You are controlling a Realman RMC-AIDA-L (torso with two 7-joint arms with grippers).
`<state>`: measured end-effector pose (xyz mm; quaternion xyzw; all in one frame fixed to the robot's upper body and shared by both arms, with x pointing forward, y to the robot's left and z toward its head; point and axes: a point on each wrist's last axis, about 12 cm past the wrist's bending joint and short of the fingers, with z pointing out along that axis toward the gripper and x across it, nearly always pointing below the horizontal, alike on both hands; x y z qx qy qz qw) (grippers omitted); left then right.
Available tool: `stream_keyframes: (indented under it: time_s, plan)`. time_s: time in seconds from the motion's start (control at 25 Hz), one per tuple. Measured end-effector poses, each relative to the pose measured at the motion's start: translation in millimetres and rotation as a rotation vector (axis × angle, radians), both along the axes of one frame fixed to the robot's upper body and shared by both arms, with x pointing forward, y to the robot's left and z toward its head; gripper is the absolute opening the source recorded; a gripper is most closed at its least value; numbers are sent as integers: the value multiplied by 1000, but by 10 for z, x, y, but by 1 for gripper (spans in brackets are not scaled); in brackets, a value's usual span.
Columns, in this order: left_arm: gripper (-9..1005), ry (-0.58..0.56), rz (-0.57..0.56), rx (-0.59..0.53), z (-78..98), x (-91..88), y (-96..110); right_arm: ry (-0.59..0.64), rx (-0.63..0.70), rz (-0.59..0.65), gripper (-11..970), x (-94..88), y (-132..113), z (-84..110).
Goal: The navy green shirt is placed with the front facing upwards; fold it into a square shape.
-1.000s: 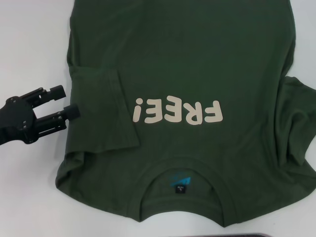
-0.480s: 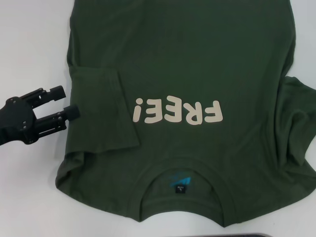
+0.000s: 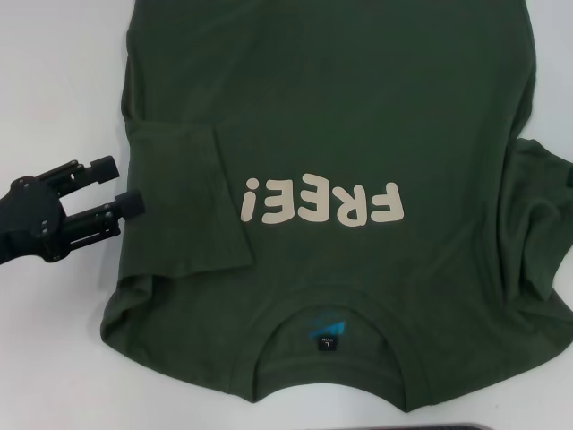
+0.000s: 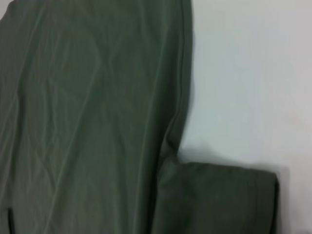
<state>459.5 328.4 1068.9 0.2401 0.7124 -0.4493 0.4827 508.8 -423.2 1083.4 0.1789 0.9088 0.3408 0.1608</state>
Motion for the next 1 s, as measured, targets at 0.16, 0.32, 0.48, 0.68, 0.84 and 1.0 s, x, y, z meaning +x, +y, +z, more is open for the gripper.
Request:
stream_keyframes:
  time_s: [0.16, 0.32, 0.48, 0.68, 0.84, 1.0]
  plan:
    - [781, 1, 1, 0, -1, -3, 2, 3, -1, 0, 852, 6, 0, -7]
    - [781, 1, 1, -1, -2, -4, 1, 0, 0, -5, 851, 8, -5, -5]
    - [780, 1, 0, -1, -2, -4, 1, -1, -5, -7, 851, 13, -8, -8]
    - [780, 1, 0, -1, -2, -4, 1, -4, -9, -12, 851, 18, -13, -11]
    - [780, 1, 1, 0, -2, -3, 1, -6, -7, -17, 851, 17, -13, -14]
    - [780, 2, 7, 5, -7, 3, 5, -6, -4, -18, 851, 17, -6, -19]
